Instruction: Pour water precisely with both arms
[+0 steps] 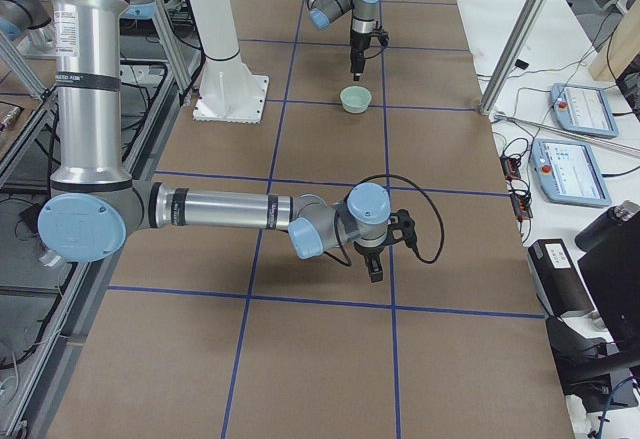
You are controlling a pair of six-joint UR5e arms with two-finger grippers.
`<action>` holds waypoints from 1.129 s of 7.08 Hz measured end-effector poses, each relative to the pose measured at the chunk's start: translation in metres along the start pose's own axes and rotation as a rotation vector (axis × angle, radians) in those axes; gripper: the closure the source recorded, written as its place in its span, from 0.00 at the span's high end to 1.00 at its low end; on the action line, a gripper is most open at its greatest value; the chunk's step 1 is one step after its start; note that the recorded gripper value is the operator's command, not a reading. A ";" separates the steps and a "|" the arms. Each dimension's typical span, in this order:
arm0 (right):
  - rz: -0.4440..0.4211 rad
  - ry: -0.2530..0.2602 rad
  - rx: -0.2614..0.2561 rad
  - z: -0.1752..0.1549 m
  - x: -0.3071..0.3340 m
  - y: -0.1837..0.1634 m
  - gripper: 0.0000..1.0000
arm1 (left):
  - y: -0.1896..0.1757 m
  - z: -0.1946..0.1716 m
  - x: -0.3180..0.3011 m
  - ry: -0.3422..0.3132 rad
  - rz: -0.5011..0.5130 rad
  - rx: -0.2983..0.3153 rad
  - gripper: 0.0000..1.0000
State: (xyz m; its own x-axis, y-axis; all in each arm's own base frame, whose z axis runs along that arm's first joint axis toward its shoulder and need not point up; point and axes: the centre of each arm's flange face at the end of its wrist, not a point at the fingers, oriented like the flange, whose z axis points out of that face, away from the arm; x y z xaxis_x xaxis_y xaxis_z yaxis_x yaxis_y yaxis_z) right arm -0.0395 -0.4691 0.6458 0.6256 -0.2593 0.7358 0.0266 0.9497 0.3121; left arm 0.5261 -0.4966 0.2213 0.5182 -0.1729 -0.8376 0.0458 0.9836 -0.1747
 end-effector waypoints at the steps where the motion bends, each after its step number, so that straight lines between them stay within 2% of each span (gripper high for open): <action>1: -0.042 -0.031 0.048 0.002 -0.007 0.019 1.00 | 0.000 -0.001 -0.003 0.000 0.000 0.002 0.74; 3: -0.171 -0.089 0.140 0.001 -0.020 0.059 1.00 | 0.001 -0.001 -0.005 -0.001 -0.001 0.003 0.76; 4: -0.245 -0.120 0.169 0.003 -0.029 0.077 1.00 | 0.001 -0.002 -0.007 -0.001 -0.001 0.003 0.77; 6: -0.354 -0.167 0.191 0.012 -0.047 0.102 0.99 | 0.003 -0.003 -0.013 -0.001 -0.001 0.005 0.77; 8: -0.390 -0.193 0.178 0.022 -0.060 0.105 0.99 | 0.006 -0.003 -0.025 -0.004 -0.003 0.005 0.77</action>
State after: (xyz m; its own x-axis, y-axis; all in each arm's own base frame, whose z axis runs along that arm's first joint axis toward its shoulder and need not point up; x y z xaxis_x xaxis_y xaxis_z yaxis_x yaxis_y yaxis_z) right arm -0.0914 -0.3576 0.6477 0.4385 -0.6349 0.6362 0.0859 0.7342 0.6735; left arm 0.5103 -0.4860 0.2397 0.5218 -0.1758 -0.8348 0.0514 0.9832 -0.1749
